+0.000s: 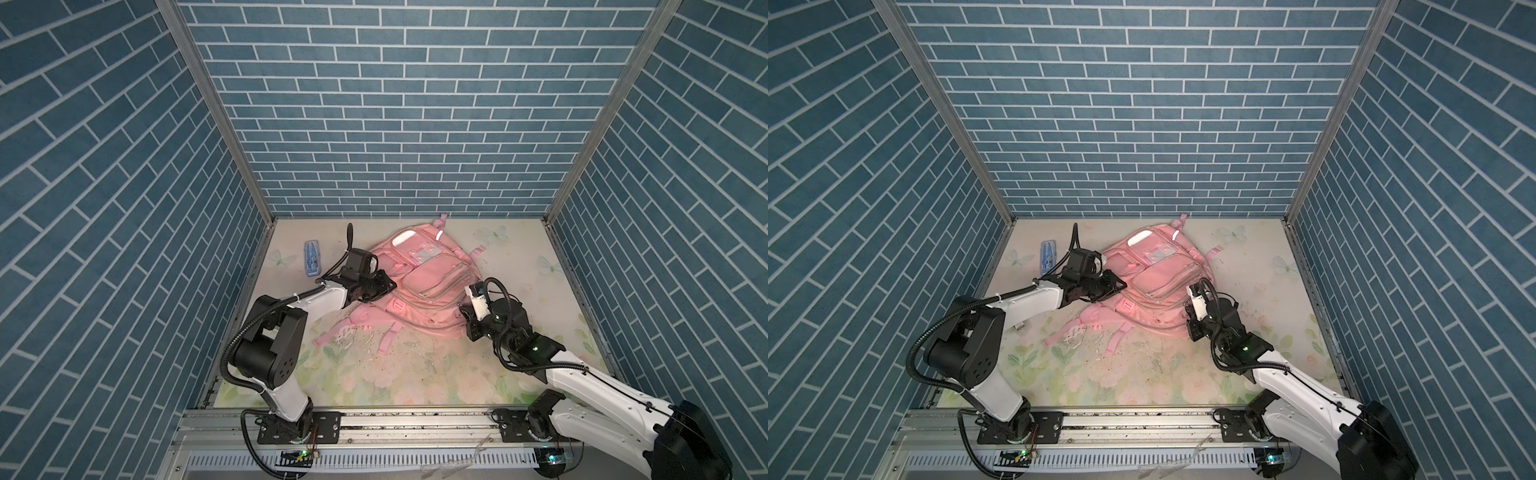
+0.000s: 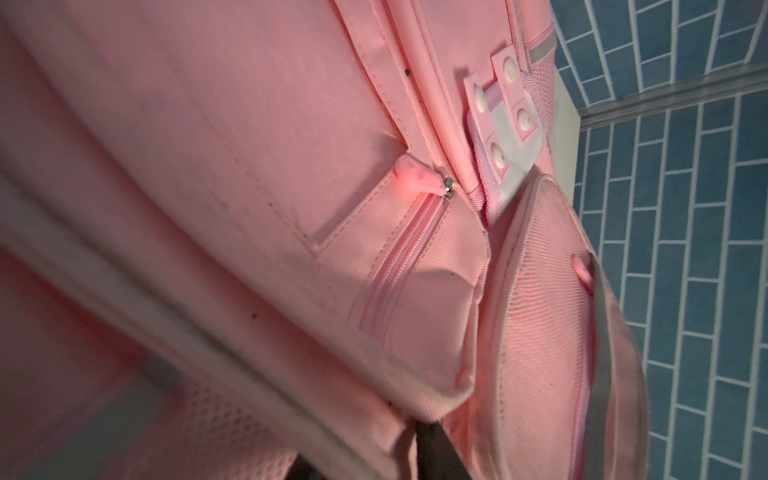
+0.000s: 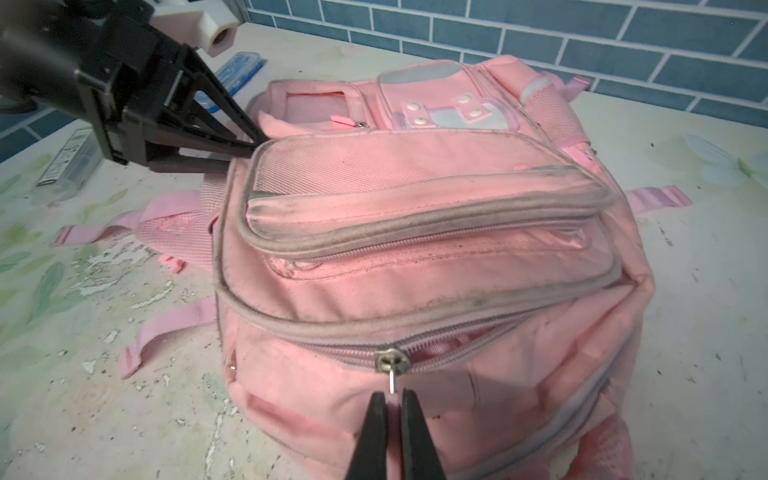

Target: Pack the student bag

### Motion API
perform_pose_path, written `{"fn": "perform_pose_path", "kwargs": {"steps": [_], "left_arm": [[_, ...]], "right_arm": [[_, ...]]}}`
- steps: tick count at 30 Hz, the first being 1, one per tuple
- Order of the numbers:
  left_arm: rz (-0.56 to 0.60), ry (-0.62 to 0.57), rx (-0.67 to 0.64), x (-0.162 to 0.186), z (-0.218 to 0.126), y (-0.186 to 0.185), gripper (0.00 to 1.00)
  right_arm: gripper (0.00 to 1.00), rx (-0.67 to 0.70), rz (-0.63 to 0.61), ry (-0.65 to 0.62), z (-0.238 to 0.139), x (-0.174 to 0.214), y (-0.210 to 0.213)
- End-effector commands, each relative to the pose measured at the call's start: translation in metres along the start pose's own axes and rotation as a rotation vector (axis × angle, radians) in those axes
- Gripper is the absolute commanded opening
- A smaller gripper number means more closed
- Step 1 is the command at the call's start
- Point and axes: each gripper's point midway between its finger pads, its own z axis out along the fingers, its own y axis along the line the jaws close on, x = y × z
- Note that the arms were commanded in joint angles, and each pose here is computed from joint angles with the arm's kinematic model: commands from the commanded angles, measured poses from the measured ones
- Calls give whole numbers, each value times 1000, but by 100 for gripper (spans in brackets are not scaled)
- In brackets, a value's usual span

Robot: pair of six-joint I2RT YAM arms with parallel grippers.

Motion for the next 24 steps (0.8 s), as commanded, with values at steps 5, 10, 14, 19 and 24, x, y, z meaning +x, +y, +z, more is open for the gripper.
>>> {"fn": "perform_pose_path", "kwargs": {"steps": [5,10,14,19,24], "left_arm": [[-129,-179,21,-4,-32,-3,42],[-196,-221,67,27,-46,-22,46],[-243,-209,132,57,-44,-40,46],[-314,-167,173,92,-35,-51,45],[-352,-161,203,114,-29,-64,45]], "right_arm": [[0,-32,-12,-81,0,-17,12],[0,-47,-6,-84,-1,-9,14],[0,-54,0,-109,-5,-7,14],[0,-67,1,-110,-6,0,15],[0,-82,6,-112,-7,5,17]]}}
